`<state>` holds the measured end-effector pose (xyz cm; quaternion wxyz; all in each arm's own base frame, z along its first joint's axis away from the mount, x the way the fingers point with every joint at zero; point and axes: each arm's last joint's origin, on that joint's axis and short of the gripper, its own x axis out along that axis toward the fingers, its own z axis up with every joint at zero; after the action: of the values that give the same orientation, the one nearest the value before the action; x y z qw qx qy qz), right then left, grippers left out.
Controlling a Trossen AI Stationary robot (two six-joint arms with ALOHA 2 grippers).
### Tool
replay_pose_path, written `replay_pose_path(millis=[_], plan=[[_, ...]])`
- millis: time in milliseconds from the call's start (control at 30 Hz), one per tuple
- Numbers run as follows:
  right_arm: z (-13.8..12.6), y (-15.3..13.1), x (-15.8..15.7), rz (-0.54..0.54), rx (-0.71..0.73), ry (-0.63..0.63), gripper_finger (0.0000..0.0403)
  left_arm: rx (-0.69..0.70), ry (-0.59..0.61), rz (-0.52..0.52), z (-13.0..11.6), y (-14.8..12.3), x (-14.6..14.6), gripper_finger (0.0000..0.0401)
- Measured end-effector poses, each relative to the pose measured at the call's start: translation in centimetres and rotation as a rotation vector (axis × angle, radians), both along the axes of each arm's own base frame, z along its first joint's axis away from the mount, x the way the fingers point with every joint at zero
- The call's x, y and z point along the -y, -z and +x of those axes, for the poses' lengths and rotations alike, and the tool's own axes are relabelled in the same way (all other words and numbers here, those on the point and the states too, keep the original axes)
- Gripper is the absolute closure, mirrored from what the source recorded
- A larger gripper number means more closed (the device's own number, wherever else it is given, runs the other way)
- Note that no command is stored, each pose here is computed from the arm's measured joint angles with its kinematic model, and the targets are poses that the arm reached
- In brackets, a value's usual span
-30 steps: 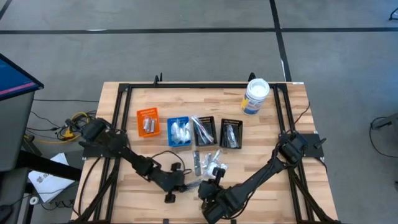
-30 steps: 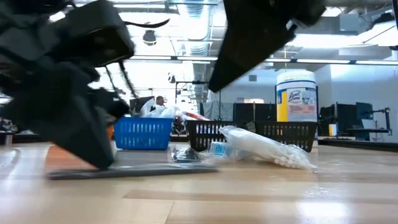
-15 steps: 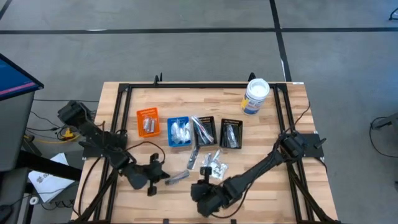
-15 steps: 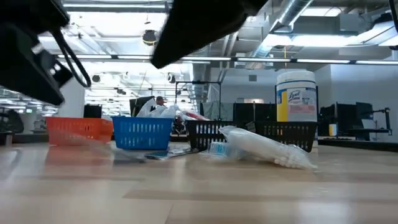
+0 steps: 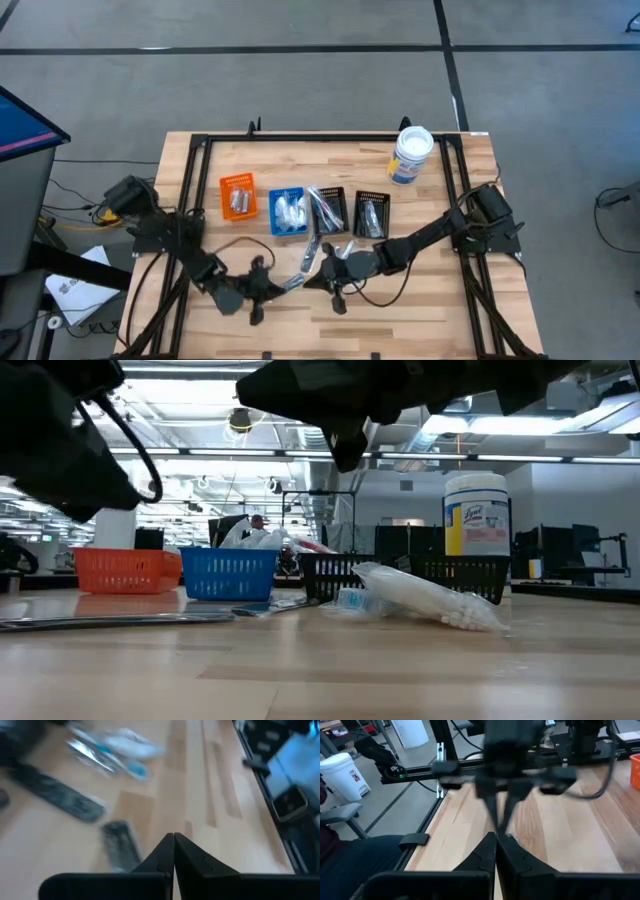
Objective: Pick & Place Travel size toiletries
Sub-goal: Put the black comb into the right black bin
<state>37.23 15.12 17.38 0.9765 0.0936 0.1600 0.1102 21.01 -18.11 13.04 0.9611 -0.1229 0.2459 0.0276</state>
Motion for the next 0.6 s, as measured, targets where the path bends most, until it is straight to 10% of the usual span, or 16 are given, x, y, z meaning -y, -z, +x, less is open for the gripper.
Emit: replay_pose_path(millis=[600], plan=[[1.0, 0.2, 1.7, -0.066, -0.001, 0.017, 0.0403, -0.302, 0.05, -0.182, 0.2, 3.3, 1.8, 0.04]])
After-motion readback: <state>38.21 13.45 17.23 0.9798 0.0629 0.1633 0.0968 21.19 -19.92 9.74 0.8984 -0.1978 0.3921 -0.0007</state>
